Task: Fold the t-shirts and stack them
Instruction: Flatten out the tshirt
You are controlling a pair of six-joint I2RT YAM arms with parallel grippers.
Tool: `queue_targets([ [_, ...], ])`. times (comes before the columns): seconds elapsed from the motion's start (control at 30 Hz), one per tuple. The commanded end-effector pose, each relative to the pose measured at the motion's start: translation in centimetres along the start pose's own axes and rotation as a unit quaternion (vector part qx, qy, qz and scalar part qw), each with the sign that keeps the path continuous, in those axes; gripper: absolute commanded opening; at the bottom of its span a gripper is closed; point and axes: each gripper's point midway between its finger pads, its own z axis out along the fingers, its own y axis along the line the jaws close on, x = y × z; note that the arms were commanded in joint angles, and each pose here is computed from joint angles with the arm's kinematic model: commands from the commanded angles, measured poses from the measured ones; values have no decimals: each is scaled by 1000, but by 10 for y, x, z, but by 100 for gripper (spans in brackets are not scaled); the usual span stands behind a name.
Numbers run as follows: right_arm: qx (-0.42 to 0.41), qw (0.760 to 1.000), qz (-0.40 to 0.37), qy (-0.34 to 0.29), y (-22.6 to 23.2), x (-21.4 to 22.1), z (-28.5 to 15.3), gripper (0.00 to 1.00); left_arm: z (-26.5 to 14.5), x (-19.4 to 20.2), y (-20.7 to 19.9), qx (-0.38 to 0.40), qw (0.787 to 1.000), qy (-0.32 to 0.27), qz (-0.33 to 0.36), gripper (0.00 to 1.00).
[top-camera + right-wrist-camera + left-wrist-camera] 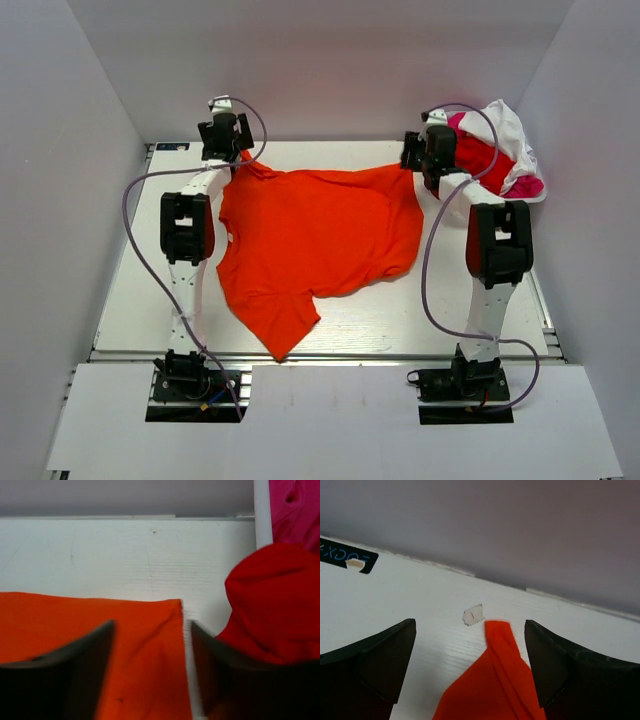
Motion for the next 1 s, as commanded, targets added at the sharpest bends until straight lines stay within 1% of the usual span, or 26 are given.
queue_targets([
  [0.0, -19, 999, -16, -21, 10, -41, -3, 86, -10, -63, 7, -18, 999, -30, -16, 100],
  [0.03, -26, 999, -23, -23, 12, -46, -8, 90, -10, -61, 4, -11, 1000, -25, -14, 100],
  [0.07, -48, 998, -24, -19, 19, -44, -12, 90, -18, -77, 2, -2, 999, -37, -18, 100],
  [0.1, -62, 997, -24, -30, 26, -54, -26, 90, -21, -71, 2, 1, 1000, -28, -15, 100],
  [0.13, -70, 997, -26, -33, 30, -57, -31, 90, -31, -90, 3, 4, 999, -44, -21, 100],
  [0.17, -93, 995, -23, -11, 37, -36, -36, 90, -35, -90, 3, 8, 999, -40, -20, 100],
  [0.2, -101, 994, -22, -35, 40, -58, -55, 90, -41, -96, 1, 17, 999, -40, -20, 100],
  [0.23, -127, 991, -22, -29, 50, -55, -63, 90, -47, -90, 2, 20, 999, -21, -13, 100],
  [0.27, -136, 991, -17, -5, 52, -33, -69, 90, -53, -91, 0, 28, 999, -11, -10, 100],
  [0.3, -161, 987, -13, 4, 63, -33, -86, 90, -67, -105, -3, 47, 999, -10, -11, 100],
  [0.33, -171, 985, -2, 4, 68, -37, -101, 90, -76, -104, -3, 53, 999, 3, -13, 100],
  [0.37, -176, 984, 9, 27, 70, -17, -115, 90, -88, -80, -7, 62, 997, 49, 1, 100],
  [0.4, -182, 982, 16, 43, 72, -7, -123, 90, -99, -72, -11, 82, 994, 69, 5, 100],
  [0.43, -178, 980, 33, 81, 69, 20, -146, 90, -123, -59, -10, 88, 991, 101, 15, 100],
  [0.47, -175, 980, 37, 91, 68, 27, -153, 90, -135, -50, -8, 96, 988, 118, 18, 100],
  [0.5, -162, 979, 44, 115, 63, 40, -163, 90, -150, -39, -14, 118, 983, 141, -4, 100],
  [0.6, -146, 976, 52, 156, 57, 75, -191, 90, -203, -5, -14, 150, 970, 189, -29, 100],
  [0.63, -142, 972, 55, 176, 54, 96, -206, 90, -220, 32, -9, 149, 962, 228, -25, 100],
  [0.67, -143, 970, 57, 186, 54, 104, -213, 90, -241, 19, -8, 157, 965, 208, -37, 100],
  [0.7, -139, 969, 61, 195, 53, 111, -217, 90, -251, 25, -7, 162, 963, 211, -49, 100],
  [0.73, -131, 964, 72, 218, 50, 134, -228, 90, -268, 59, -6, 172, 954, 241, -48, 100],
  [0.8, -129, 963, 82, 222, 52, 140, -240, 90, -291, 73, -17, 201, 945, 251, -65, 100],
  [0.83, -124, 956, 86, 251, 50, 162, -248, 90, -305, 88, -13, 210, 939, 264, -65, 100],
  [0.87, -116, 956, 89, 254, 48, 165, -250, 90, -313, 96, -17, 220, 935, 272, -62, 100],
  [0.9, -102, 957, 87, 258, 44, 170, -252, 90, -325, 118, -12, 212, 928, 302, -51, 100],
  [0.97, -80, 955, 85, 274, 36, 184, -261, 90, -333, 133, -4, 188, 928, 316, -51, 100],
])
